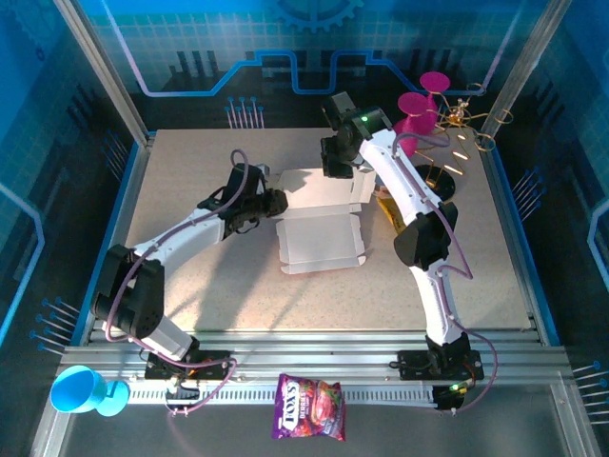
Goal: Fold the paper box
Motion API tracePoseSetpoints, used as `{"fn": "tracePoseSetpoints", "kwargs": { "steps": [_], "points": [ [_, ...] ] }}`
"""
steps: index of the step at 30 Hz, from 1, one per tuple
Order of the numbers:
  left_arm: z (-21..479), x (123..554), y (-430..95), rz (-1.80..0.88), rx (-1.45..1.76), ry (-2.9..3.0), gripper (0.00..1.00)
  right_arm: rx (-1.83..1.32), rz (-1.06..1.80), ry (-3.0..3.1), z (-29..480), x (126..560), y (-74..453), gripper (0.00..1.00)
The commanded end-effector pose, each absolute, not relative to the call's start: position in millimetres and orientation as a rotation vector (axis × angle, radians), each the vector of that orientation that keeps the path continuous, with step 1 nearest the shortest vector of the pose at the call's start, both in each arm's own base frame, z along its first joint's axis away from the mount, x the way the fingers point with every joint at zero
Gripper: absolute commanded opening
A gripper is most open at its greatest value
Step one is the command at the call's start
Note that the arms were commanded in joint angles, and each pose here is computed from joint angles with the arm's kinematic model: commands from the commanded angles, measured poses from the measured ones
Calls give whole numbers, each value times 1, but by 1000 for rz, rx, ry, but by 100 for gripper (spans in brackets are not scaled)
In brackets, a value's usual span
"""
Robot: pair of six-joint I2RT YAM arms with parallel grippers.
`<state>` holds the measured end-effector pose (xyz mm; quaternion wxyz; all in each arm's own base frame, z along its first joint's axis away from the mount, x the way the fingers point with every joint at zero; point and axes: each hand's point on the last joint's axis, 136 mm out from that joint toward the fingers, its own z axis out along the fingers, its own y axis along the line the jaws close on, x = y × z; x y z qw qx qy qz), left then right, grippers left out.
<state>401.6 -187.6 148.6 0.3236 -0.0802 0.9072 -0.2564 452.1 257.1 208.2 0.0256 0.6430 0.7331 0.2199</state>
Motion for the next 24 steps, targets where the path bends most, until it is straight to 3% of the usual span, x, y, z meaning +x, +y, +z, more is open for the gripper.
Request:
{"fn": "tracePoseSetpoints", "kwargs": {
  "steps": [1,5,8,10,24],
  "points": [
    [140,391,-194,-741,-211,2456,32,2040,653,2251,201,453,254,0],
    [139,388,-187,-696,-232,2466,40,2036,645,2253,200,453,253,0],
    [136,384,-176,-629,-267,2474,56,2037,645,2254,200,453,252,0],
    [129,381,-178,-638,-257,2487,60,2035,652,2259,201,452,254,0],
    [89,399,-189,-557,-167,2508,67,2045,675,2245,201,454,258,0]
  ]
}}
